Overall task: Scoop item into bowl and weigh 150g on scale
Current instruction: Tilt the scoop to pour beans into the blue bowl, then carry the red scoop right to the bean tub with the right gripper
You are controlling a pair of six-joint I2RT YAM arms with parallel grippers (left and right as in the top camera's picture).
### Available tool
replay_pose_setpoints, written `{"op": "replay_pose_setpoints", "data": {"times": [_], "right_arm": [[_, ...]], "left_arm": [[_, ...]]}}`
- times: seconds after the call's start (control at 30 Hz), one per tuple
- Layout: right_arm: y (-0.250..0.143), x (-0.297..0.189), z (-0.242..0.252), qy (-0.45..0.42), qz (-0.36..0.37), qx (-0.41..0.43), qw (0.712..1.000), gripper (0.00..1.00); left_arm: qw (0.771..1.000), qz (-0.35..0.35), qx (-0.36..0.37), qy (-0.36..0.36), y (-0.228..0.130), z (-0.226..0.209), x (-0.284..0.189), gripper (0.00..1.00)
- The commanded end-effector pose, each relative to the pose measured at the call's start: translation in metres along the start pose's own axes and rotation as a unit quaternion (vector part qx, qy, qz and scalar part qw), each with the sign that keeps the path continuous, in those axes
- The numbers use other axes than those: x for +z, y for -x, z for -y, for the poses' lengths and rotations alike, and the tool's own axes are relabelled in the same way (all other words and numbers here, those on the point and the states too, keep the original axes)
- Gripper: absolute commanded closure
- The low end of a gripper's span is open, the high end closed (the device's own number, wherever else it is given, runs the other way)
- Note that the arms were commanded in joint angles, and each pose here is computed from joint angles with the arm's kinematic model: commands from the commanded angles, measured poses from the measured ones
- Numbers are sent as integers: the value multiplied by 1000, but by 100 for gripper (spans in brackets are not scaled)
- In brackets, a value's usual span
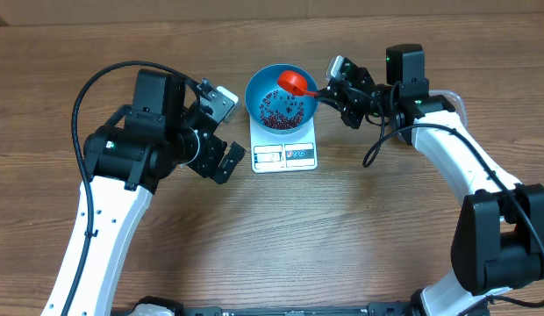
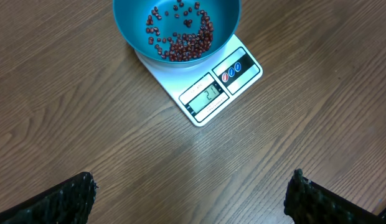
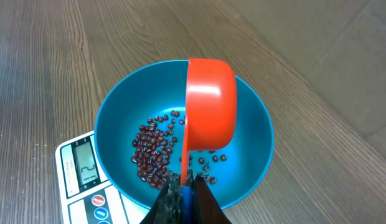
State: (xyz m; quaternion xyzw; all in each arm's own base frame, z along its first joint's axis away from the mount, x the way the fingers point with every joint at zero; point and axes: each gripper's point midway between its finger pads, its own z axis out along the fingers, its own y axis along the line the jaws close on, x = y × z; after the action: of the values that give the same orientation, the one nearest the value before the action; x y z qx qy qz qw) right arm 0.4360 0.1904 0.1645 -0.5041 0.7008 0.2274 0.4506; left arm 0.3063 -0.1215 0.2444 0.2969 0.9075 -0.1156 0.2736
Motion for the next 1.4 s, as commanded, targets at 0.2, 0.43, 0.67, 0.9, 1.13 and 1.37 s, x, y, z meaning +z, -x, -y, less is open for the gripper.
{"op": "replay_pose_setpoints", "data": {"times": [0.2,0.43,0.67,0.9,1.13,1.37], "right_arm": [[7,0,4,-7,4,-12,1000,96],[8,0,5,-7,7,-14,1000,96],[21,-11,11,-24,20,-10,999,96],[52,-66,38,-88,65,100,989,97],[32,-147,81,-167,101,323,926,96],[-59,-204,79,-211,53,572,791,96]], "left_arm": [[1000,17,0,-5,8,3,-8,0],[1000,17,0,-5,8,3,-8,0],[1000,17,0,-5,8,3,-8,0],[1000,17,0,-5,8,3,-8,0],[1000,17,0,-5,8,3,-8,0],[1000,17,0,-5,8,3,-8,0]]}}
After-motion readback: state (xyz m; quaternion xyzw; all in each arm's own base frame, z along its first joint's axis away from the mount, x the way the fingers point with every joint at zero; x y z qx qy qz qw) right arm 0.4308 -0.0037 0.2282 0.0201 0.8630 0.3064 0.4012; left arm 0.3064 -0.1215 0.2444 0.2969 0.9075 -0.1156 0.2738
